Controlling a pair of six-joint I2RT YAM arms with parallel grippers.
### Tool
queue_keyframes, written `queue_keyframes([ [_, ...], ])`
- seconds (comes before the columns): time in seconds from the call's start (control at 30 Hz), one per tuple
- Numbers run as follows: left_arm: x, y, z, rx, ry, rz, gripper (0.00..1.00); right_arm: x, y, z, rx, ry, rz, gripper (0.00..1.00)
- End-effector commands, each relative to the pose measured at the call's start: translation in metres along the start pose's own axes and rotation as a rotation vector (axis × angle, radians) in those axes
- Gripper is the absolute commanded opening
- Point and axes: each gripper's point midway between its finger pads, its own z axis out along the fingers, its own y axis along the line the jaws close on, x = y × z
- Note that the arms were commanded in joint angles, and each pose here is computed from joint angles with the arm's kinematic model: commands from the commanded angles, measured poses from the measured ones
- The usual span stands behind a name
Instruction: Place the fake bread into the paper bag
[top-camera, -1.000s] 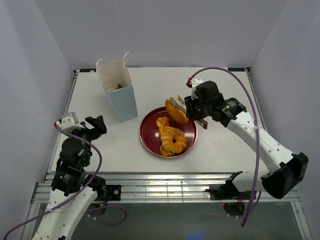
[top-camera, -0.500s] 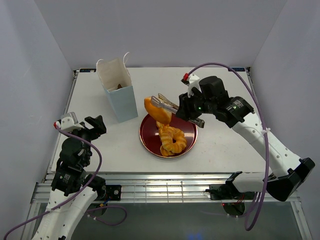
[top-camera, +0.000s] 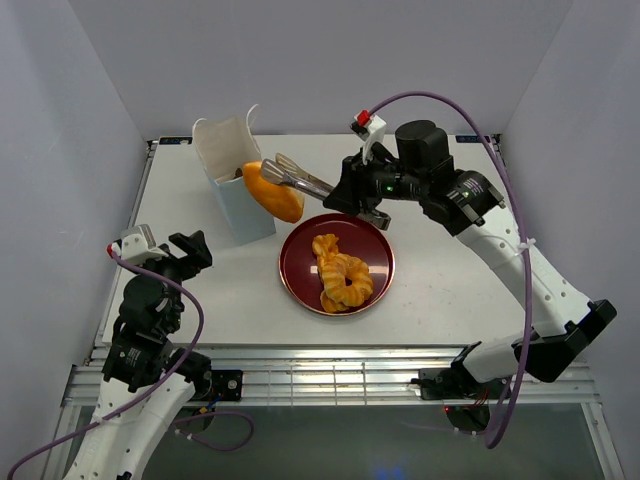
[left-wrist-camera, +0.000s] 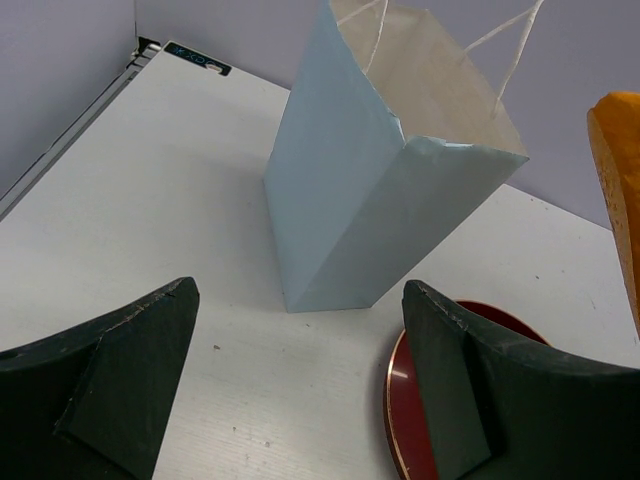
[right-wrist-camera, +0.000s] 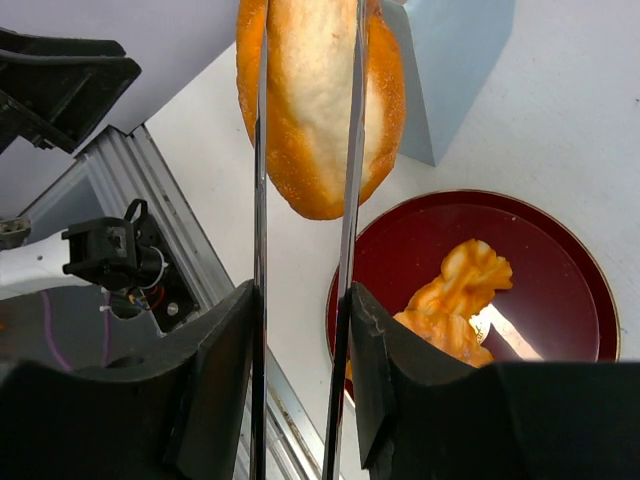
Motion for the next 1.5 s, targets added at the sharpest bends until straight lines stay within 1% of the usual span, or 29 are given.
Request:
queue_keyframes([
  [0.0, 0.005, 0.001, 0.002, -0.005, 0.01, 0.006, 0.93, -0.053, 0.03, -0.008, -0.11, -0.163, -0.056, 0.23],
  [0.33, 0.006, -0.001, 0.003, -0.001, 0.016, 0.007, 0.93, -0.085, 0.05, 0.011, -0.23, -0.229, -0.038, 0.23],
  [0.57, 0.007, -0.002, 0.003, 0.002, 0.02, 0.008, 0.93, -0.1, 0.046, 0.04, -0.257, -0.24, -0.014, 0.24],
  [0.77, 0.008, -0.003, 0.004, 0.007, 0.025, 0.01, 0.93, -0.119, 0.047, 0.058, -0.291, -0.276, -0.013, 0.24],
  [1.03, 0.008, -0.005, 0.003, 0.02, 0.025, 0.008, 0.93, -0.136, 0.038, 0.08, -0.286, -0.326, -0.015, 0.25],
  [1.3, 0.009, -0.008, 0.002, 0.032, 0.027, 0.007, 0.93, -0.141, 0.026, 0.104, -0.274, -0.353, -0.025, 0.26],
  [1.47, 0.009, -0.008, 0.002, 0.034, 0.027, 0.007, 0.93, -0.144, 0.013, 0.118, -0.238, -0.364, -0.032, 0.27],
])
